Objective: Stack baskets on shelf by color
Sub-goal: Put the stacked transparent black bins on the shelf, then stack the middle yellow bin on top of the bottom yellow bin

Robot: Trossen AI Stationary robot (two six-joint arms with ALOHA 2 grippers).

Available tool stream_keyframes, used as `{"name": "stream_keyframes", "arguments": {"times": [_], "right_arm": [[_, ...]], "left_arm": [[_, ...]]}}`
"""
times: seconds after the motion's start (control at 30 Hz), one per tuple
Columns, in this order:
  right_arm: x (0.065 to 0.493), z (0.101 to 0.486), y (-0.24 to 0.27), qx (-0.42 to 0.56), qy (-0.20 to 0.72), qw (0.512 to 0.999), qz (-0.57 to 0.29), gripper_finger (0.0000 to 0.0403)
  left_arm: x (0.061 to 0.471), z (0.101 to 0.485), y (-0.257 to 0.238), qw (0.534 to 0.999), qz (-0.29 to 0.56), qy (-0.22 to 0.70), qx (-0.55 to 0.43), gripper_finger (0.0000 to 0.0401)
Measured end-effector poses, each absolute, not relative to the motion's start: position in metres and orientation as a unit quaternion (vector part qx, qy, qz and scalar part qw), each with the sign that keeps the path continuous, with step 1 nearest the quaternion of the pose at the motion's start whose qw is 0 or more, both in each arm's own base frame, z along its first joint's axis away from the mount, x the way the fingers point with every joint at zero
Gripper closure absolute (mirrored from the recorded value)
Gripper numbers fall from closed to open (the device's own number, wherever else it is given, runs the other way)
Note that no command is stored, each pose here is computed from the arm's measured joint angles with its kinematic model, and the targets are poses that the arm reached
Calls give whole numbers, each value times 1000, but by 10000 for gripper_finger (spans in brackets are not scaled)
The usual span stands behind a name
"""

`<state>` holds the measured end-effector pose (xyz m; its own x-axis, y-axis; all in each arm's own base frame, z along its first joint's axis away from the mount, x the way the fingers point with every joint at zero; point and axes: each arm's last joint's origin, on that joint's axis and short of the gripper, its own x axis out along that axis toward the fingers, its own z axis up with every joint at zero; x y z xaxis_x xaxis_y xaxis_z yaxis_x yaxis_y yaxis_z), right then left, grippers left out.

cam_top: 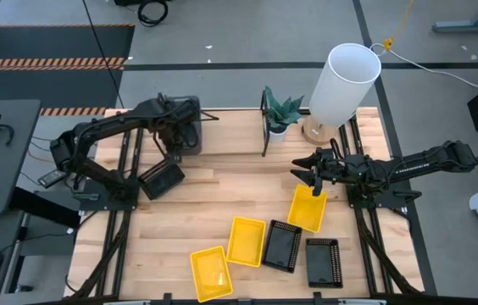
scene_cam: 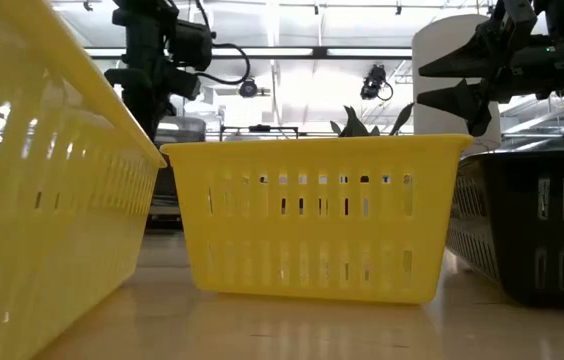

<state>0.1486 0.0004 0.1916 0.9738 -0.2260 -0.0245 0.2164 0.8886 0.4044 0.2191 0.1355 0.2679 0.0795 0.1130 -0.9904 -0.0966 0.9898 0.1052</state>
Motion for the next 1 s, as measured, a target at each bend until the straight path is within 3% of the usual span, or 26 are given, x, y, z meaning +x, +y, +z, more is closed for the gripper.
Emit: {"name": "stream_keyframes", "arguments": {"times": [0.1,0.63,1.0], "right_arm": [[149,192,0,207,-12,972,-114,182],[149,192,0,207,-12,972,-114,182],[149,192,0,207,-12,972,-114,182]], "left_arm": [[219,268,136,733,73,677,6,379],[220,271,129,715,100,690,56,240],[213,307,95,757,121,624,153,230]]}}
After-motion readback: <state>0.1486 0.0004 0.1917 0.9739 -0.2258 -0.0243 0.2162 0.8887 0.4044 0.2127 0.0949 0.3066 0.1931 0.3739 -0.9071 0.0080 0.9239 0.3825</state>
